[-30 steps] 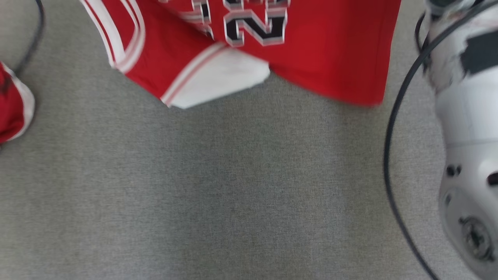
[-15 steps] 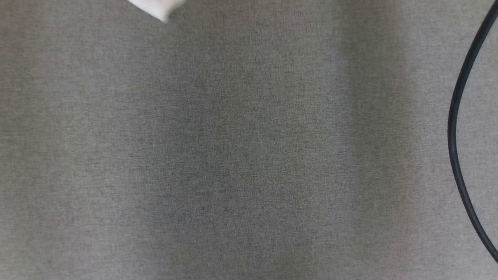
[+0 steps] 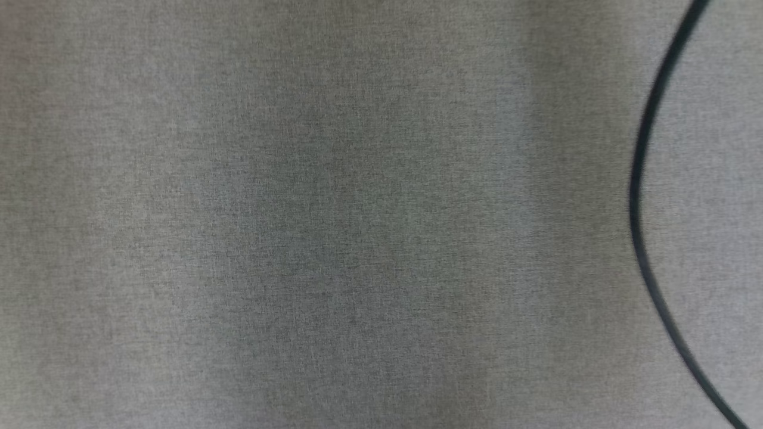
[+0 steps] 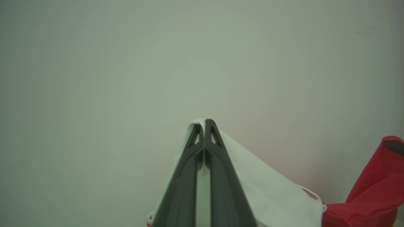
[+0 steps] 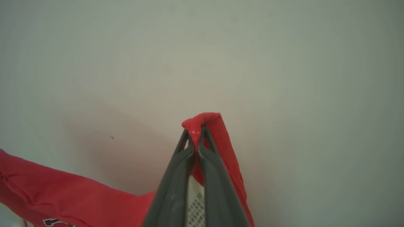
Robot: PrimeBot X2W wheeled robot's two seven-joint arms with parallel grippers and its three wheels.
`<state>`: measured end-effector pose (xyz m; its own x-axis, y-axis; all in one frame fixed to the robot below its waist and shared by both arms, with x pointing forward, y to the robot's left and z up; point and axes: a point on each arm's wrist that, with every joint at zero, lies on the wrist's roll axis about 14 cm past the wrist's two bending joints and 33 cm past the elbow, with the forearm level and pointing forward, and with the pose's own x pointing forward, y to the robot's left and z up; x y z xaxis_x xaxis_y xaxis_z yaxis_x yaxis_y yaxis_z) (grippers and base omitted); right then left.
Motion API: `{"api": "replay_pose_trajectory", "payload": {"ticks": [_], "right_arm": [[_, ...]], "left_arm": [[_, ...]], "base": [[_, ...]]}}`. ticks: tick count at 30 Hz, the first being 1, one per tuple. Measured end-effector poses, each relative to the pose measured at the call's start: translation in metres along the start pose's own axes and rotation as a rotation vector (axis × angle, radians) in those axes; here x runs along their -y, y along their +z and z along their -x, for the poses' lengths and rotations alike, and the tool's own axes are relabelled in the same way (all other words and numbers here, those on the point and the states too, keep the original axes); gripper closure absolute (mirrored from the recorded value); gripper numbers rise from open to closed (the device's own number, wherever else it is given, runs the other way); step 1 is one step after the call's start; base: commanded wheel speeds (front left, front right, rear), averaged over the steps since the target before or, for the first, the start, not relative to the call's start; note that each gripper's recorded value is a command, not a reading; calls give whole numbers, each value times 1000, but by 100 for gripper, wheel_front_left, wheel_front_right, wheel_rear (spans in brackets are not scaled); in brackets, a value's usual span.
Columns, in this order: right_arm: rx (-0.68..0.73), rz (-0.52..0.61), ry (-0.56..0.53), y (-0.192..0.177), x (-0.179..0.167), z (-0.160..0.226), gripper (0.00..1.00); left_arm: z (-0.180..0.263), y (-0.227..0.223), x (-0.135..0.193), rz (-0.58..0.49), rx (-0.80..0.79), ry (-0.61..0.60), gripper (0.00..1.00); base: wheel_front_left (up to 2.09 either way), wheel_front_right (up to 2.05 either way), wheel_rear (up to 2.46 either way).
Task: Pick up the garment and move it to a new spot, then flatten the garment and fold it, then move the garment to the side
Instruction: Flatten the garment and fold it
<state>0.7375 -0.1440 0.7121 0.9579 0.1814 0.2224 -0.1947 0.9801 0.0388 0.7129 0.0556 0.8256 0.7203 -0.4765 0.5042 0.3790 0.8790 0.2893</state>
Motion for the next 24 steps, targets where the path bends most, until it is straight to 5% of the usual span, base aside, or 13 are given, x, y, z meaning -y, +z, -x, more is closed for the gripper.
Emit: {"api": "replay_pose_trajectory", "payload": {"ticks": [9, 17, 24], "right_arm": [[-86, -24, 22, -39, -5, 33, 100], [-152, -106, 64, -73, -10, 102, 100], [-196, -175, 120, -91, -25, 164, 100]], "left_arm": [[27, -19, 10, 44, -30, -24, 100], [85, -33, 33, 273, -70, 1, 100], [149, -22, 48, 368, -84, 78, 100]], "base": [[0, 0, 0], [0, 0, 0], [0, 0, 0]]}}
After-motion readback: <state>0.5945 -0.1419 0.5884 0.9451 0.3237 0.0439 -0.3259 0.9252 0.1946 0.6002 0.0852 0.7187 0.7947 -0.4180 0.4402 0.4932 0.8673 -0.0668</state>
